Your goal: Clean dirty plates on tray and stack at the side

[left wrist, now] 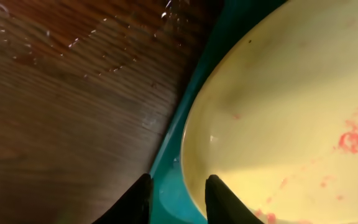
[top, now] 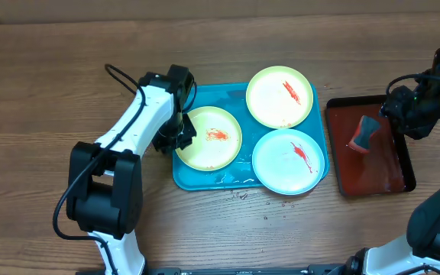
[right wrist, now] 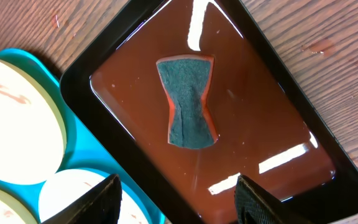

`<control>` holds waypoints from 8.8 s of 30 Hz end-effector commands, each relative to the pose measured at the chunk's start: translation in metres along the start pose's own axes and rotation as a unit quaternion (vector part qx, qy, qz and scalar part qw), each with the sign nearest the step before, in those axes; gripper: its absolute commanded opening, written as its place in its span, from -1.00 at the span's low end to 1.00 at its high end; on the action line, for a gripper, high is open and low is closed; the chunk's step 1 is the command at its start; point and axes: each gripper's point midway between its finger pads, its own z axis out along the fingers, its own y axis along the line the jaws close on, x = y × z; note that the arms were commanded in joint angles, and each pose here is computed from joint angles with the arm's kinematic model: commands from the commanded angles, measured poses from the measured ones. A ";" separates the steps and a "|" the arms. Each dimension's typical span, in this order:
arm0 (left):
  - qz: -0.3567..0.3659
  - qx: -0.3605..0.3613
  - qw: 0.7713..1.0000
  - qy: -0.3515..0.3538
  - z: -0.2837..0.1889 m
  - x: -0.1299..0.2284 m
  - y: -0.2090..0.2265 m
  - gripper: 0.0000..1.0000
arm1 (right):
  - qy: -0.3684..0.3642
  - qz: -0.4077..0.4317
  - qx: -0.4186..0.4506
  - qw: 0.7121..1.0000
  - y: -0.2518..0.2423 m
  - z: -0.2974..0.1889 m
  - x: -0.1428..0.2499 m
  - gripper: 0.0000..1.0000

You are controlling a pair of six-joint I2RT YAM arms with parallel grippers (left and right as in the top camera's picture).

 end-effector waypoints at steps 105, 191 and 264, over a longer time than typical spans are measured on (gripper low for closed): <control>0.293 0.163 0.895 -0.293 0.000 -0.107 -0.091 0.38 | -0.015 -0.032 0.001 0.999 0.002 -0.006 -0.006 0.47; 0.101 0.229 0.933 -0.260 -0.221 -0.142 -0.012 0.64 | -0.004 -0.349 -0.021 0.937 0.148 0.075 0.037 -0.14; 0.100 0.215 0.936 -0.259 -0.218 -0.141 -0.008 0.77 | 0.085 -0.226 0.080 0.967 0.089 0.160 0.072 -0.92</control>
